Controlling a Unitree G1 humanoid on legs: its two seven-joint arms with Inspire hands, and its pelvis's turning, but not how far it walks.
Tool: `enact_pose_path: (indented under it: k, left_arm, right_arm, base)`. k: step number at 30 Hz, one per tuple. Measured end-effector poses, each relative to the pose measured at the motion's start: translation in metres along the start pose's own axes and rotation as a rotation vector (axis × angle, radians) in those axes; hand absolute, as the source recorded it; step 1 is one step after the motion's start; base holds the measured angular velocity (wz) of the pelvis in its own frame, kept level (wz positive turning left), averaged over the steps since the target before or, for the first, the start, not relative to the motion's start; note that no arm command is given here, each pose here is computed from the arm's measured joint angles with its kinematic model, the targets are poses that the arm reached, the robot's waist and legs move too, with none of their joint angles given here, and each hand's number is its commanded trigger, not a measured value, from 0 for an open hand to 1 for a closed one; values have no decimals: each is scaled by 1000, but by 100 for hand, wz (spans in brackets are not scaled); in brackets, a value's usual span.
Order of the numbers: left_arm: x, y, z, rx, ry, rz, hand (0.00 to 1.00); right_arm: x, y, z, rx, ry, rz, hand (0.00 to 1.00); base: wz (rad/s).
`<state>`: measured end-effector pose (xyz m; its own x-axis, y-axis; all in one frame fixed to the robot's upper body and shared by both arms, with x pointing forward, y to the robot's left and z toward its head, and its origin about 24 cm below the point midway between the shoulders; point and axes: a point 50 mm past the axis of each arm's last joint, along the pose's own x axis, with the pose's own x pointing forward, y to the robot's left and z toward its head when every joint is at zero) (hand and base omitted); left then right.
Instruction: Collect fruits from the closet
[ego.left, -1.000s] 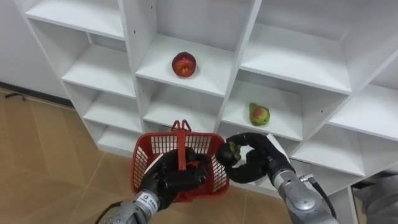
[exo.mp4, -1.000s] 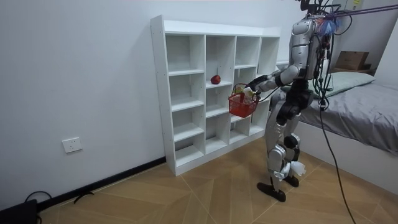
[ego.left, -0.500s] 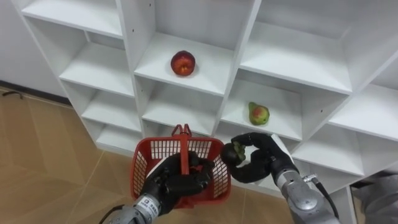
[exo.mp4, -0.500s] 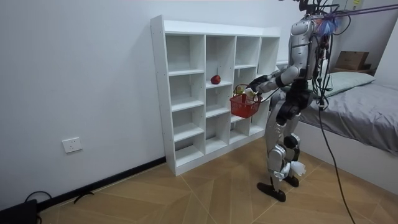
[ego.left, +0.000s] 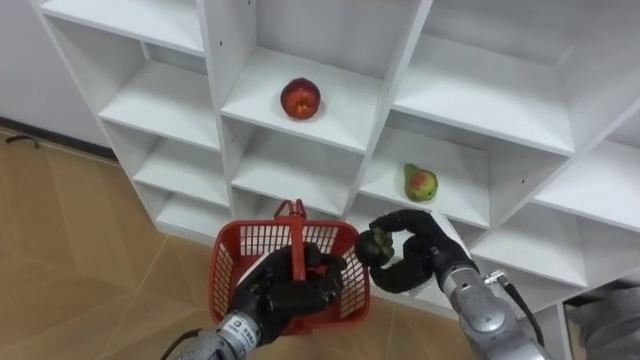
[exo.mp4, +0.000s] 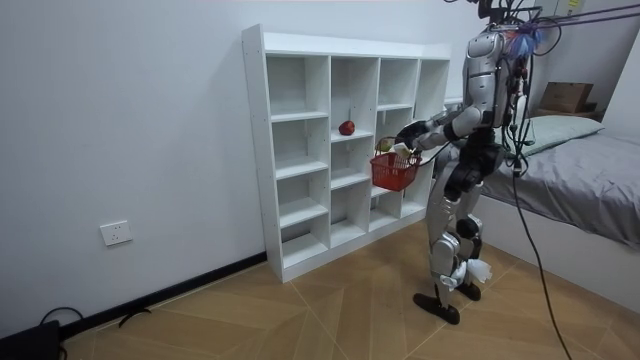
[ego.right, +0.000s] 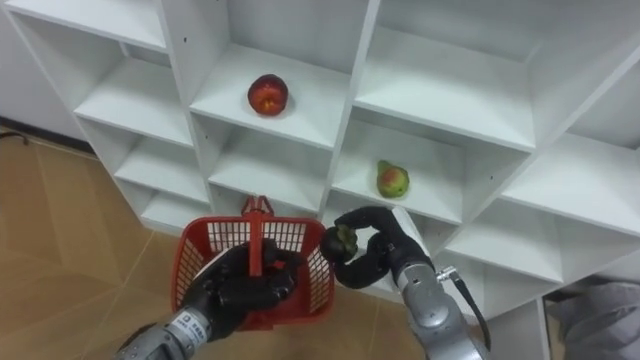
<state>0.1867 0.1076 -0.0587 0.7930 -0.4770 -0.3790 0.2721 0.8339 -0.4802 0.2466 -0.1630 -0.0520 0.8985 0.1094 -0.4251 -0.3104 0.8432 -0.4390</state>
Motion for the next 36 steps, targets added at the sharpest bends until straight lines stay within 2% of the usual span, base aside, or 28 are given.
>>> enact_pose_path:
  k: [12,19,20,21,22,23,36]
  left_arm:
    - [3,-8,-4,-7,9,-24,100]
    - [2,-8,-5,-6,16,-23,100]
    - [2,-7,-6,-7,19,-21,100]
    - [2,-7,-7,-7,24,-20,100]
    - [2,-7,-8,-8,28,-20,100]
    - [2,-7,-10,-8,36,-18,100]
    - [1,-4,-23,-14,95,-4,100]
  right_arm:
    - [1,19,37,-24,-147,54,100]
    - [0,21,38,-37,-154,62,100]
    - [0,22,38,-46,-153,66,87]
    - [0,22,38,-58,-148,72,69]
    - [0,23,37,-64,-145,75,20]
    - [0,24,36,-73,-136,82,0]
    - [0,32,23,-119,-68,152,0]
  base:
    - [1]
    - [0]
    - [0]
    - [0]
    - [0]
    - [0]
    - [0]
